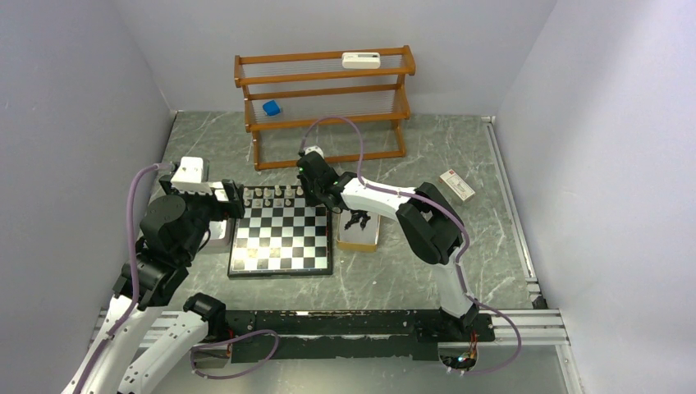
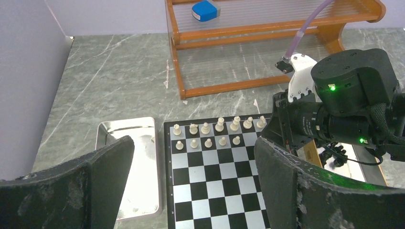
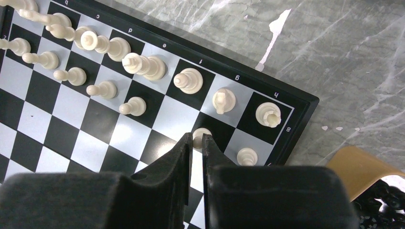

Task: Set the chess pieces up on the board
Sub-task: Place the chess piece on the chessboard.

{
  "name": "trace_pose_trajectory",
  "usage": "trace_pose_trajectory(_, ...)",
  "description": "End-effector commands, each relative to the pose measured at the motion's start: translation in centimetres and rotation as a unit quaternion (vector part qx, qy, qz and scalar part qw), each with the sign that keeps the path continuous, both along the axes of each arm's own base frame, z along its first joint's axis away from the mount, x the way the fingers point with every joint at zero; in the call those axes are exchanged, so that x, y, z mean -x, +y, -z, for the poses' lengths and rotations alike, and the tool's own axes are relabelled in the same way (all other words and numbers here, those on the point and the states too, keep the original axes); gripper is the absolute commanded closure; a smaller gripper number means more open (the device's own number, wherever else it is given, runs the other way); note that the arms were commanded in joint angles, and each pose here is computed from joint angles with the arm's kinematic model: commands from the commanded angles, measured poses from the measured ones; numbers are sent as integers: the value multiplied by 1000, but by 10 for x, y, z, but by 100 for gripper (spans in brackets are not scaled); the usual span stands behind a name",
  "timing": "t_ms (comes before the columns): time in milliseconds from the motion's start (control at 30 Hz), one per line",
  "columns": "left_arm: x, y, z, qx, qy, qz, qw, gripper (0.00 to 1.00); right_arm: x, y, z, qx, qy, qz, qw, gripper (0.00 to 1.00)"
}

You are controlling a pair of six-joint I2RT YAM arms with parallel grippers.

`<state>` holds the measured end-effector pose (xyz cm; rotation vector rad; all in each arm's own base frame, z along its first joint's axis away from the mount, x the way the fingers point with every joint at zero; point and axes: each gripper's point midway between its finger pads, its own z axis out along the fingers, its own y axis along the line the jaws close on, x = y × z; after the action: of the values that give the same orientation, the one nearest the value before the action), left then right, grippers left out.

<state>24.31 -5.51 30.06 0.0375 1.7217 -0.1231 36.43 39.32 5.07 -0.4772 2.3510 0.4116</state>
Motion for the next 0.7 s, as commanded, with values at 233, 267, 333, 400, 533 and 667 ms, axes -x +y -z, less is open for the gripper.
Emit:
trace_pose_trajectory(233, -2, -1, 0, -2, -4, 3, 1000, 0, -1, -7, -7, 4, 4, 16, 1000, 75)
trace_pose_trajectory(267, -2, -1, 0, -2, -4, 3, 1000, 0, 0, -6, -7, 3, 5, 14, 1000, 73)
trace_pose_trajectory(333, -1, -2, 1, -2, -3, 3, 1000, 0, -1, -5, -9, -1, 3, 14, 1000, 70)
trace_pose_trajectory(400, -2, -2, 0, -2, -4, 3, 1000, 0, -2, -4, -12, -4, -1, 13, 1000, 67)
trace_pose_trajectory(533, -3, -3, 2, -4, -1, 5, 1000, 0, -6, -2, -21, -7, -12, 12, 1000, 64)
trace_pose_trajectory(667, -4, -3, 3, -5, 3, 4, 1000, 0, -9, 0, -36, -14, -23, 8, 1000, 63)
